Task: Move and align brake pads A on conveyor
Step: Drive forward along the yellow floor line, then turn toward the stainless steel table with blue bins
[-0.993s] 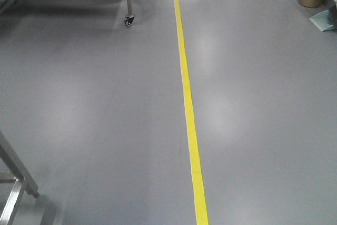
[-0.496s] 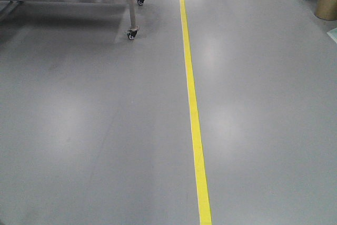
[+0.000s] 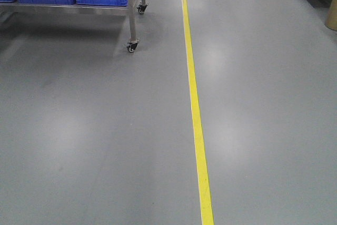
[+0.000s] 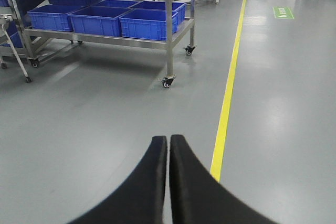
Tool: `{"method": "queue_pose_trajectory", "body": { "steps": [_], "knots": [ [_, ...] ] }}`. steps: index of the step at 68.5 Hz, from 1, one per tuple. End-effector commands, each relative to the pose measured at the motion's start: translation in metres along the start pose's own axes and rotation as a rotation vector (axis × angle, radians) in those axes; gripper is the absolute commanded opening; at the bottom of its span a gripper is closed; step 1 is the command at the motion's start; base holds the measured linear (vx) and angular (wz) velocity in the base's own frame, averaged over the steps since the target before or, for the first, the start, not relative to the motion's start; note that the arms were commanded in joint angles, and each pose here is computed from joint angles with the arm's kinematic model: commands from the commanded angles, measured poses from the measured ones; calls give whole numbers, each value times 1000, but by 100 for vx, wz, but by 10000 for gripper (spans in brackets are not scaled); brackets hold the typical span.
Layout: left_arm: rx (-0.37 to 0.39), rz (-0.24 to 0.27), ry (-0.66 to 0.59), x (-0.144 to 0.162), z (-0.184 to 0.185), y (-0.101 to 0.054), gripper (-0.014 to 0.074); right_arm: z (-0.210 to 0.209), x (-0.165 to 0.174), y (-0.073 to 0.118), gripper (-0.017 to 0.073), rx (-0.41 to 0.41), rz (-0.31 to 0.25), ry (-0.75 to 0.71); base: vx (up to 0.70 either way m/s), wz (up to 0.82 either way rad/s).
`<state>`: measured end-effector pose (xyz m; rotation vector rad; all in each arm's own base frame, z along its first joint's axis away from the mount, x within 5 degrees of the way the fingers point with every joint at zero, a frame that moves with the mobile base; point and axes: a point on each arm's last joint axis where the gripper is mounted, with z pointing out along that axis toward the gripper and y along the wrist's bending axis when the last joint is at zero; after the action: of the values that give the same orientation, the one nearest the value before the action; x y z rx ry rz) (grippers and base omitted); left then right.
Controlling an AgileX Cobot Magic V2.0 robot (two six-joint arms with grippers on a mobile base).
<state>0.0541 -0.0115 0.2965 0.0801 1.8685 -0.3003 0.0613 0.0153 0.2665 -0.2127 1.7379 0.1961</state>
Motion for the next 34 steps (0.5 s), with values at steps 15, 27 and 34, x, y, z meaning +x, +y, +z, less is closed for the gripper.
{"method": "queue_pose_trajectory", "body": {
  "steps": [15, 27, 34],
  "knots": [
    [25, 3, -75, -13, -2, -3, -6, -2, -15, 0, -3, -1, -16, -93, 23, 7],
    [25, 3, -75, -13, -2, -3, -6, -2, -15, 0, -3, -1, -16, -93, 11, 9],
    [25, 3, -75, -13, -2, -3, -6, -2, -15, 0, -3, -1, -16, -93, 6, 5]
  ]
}}
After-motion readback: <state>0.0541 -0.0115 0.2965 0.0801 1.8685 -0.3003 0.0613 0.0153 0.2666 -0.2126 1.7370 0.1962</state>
